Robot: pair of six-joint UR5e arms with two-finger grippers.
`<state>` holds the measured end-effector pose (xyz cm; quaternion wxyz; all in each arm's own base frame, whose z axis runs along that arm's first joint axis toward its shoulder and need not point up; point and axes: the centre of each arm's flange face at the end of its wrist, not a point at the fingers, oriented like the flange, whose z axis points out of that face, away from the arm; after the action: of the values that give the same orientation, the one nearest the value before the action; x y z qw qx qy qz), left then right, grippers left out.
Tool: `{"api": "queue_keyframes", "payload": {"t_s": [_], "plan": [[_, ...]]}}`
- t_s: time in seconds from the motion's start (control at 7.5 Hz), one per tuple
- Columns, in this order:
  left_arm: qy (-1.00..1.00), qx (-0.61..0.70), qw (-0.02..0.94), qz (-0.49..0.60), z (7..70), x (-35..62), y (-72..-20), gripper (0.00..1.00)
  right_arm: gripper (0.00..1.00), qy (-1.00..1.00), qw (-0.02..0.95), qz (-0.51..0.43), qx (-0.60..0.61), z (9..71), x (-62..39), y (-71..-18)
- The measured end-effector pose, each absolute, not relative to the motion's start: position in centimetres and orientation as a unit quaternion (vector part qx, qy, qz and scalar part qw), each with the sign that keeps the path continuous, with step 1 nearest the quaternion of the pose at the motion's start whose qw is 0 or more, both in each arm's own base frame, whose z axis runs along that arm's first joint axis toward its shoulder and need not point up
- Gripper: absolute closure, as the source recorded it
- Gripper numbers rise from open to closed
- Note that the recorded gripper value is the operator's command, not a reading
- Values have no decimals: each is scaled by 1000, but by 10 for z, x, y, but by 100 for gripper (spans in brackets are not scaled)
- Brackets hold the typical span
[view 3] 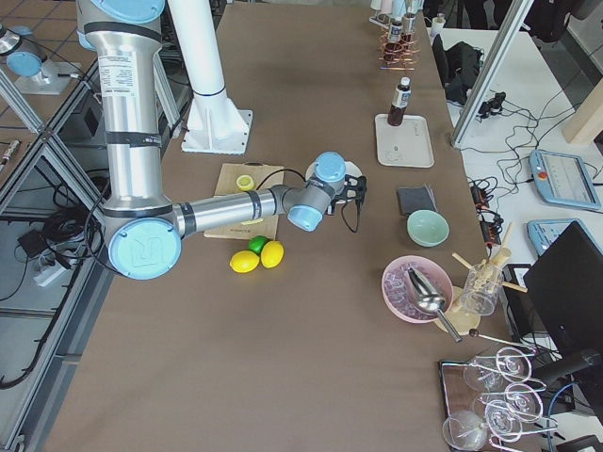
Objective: Place donut on tray
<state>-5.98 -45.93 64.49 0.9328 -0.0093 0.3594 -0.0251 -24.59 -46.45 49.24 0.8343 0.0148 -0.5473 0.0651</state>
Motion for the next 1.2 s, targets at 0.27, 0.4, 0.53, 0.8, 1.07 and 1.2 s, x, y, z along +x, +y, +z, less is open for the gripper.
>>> {"api": "queue_keyframes", "payload": {"t_s": [0.27,0.4,0.53,0.8,1.07,1.2], "plan": [[360,-9,933,-25,645,-60,-459,2,100,-561,825,63,25,477,-241,-481],[360,-9,933,-26,644,-60,-460,2,100,-564,823,66,31,468,-246,-500],[360,-9,933,-25,643,-59,-461,2,100,-566,821,75,32,460,-255,-526],[360,-8,933,-26,643,-60,-461,2,100,-568,813,129,15,424,-285,-587],[360,-9,933,-26,644,-60,-460,2,100,-551,807,214,-15,356,-317,-643],[360,-9,933,-26,644,-60,-460,2,100,-536,807,245,-24,321,-336,-666]]}}
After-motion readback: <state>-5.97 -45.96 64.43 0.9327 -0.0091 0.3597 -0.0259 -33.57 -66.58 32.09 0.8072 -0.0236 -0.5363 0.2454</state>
